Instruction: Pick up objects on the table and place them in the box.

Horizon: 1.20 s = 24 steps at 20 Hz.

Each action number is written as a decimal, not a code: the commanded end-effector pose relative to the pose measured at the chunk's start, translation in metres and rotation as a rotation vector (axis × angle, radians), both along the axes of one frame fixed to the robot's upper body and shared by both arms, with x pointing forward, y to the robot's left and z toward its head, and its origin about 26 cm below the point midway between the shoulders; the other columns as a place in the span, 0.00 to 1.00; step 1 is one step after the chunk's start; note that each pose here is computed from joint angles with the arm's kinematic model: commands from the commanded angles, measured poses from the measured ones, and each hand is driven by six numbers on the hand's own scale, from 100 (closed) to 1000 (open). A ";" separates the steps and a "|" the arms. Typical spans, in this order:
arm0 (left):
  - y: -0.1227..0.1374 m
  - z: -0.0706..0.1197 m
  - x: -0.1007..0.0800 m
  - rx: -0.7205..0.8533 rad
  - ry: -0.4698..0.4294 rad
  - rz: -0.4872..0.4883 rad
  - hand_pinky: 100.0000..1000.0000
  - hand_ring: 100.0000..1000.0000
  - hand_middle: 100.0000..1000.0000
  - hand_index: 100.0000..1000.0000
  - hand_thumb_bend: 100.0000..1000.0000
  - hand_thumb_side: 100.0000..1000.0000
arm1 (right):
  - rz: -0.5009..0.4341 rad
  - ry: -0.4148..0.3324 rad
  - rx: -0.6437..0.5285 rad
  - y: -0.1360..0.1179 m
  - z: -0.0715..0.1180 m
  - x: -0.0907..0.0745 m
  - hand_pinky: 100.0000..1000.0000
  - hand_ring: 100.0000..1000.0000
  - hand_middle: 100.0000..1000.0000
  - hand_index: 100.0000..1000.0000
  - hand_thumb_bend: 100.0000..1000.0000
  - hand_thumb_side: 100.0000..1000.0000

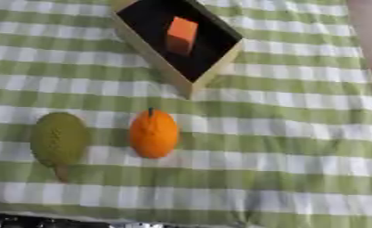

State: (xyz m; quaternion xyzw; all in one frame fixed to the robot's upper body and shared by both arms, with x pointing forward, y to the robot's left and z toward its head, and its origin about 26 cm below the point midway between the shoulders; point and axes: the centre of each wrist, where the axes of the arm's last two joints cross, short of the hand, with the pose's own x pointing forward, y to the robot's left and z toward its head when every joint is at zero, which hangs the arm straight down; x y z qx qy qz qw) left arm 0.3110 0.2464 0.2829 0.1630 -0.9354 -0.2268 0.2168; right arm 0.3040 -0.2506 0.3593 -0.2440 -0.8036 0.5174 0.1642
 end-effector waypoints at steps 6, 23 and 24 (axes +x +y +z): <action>0.034 0.029 -0.014 0.319 -0.091 0.247 0.79 0.77 0.70 0.85 0.40 0.56 | -0.092 -0.179 0.241 -0.069 -0.015 -0.023 0.91 0.96 0.80 0.88 0.00 0.34; 0.058 0.043 -0.026 1.122 0.249 0.299 0.88 0.84 0.77 0.91 0.62 0.45 | -0.299 -0.238 0.451 -0.109 -0.069 -0.030 0.92 0.94 0.77 0.88 0.00 0.40; 0.058 0.042 -0.026 1.160 0.274 0.297 0.90 0.85 0.78 0.91 0.64 0.44 | -0.301 -0.237 0.451 -0.109 -0.070 -0.030 0.92 0.94 0.77 0.88 0.00 0.40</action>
